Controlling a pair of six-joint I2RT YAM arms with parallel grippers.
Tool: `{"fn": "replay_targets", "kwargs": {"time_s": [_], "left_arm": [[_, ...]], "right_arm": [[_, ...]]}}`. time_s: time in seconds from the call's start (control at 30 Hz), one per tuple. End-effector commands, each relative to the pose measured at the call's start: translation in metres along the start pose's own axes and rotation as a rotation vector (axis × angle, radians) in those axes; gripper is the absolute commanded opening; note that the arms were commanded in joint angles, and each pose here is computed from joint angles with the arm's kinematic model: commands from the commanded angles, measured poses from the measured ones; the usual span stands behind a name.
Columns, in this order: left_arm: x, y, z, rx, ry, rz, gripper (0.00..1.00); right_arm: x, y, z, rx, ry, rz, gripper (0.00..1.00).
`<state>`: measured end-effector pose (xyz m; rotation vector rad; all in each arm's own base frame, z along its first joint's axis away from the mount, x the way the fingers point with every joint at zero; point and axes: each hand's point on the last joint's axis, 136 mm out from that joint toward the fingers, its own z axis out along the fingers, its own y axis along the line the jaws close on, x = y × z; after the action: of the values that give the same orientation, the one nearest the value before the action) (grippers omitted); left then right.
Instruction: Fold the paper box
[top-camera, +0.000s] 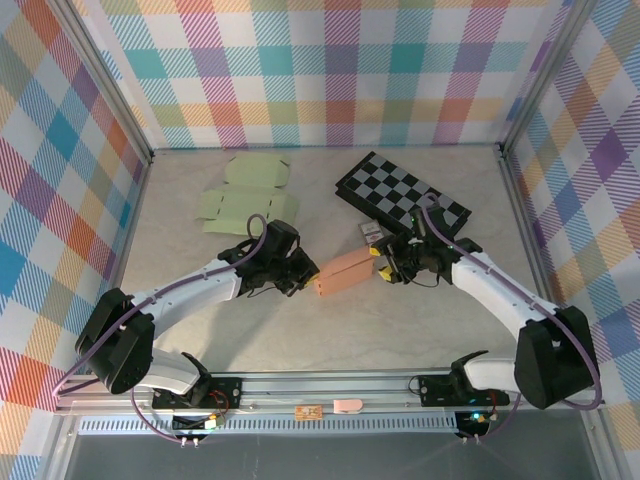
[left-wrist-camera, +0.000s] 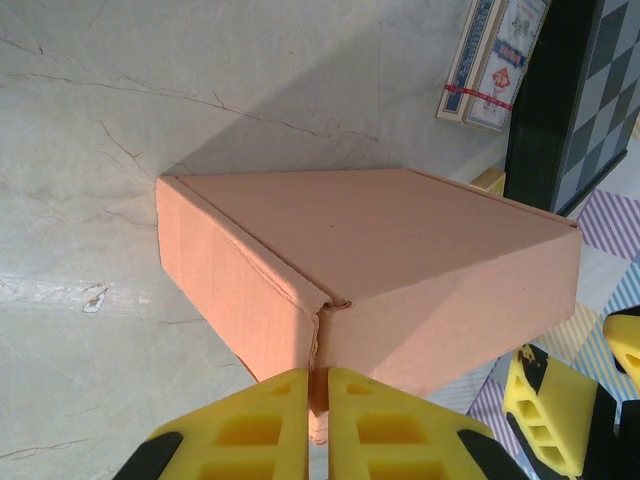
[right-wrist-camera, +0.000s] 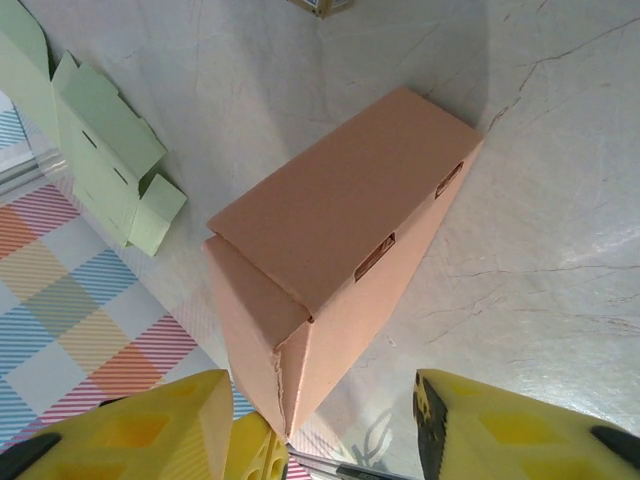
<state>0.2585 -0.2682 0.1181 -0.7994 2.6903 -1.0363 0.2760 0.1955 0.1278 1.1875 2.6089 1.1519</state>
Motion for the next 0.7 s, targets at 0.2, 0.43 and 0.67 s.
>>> {"fn": "replay_targets", "kwargs": {"time_s": [0.2,0.43,0.67], "left_arm": [[-0.002,0.028,0.009,-0.105,0.004,-0.011,0.09],[-0.003,0.027,0.009,-0.104,0.002,-0.01,0.09],[-0.002,0.028,0.009,-0.107,0.001,-0.009,0.08]], "right_arm": [[-0.002,-0.005,0.011,0.035,0.03,-0.012,0.46],[-0.006,-0.032,0.016,0.103,0.02,0.026,0.43],[-0.006,-0.058,0.019,0.201,0.016,0.074,0.42]]}}
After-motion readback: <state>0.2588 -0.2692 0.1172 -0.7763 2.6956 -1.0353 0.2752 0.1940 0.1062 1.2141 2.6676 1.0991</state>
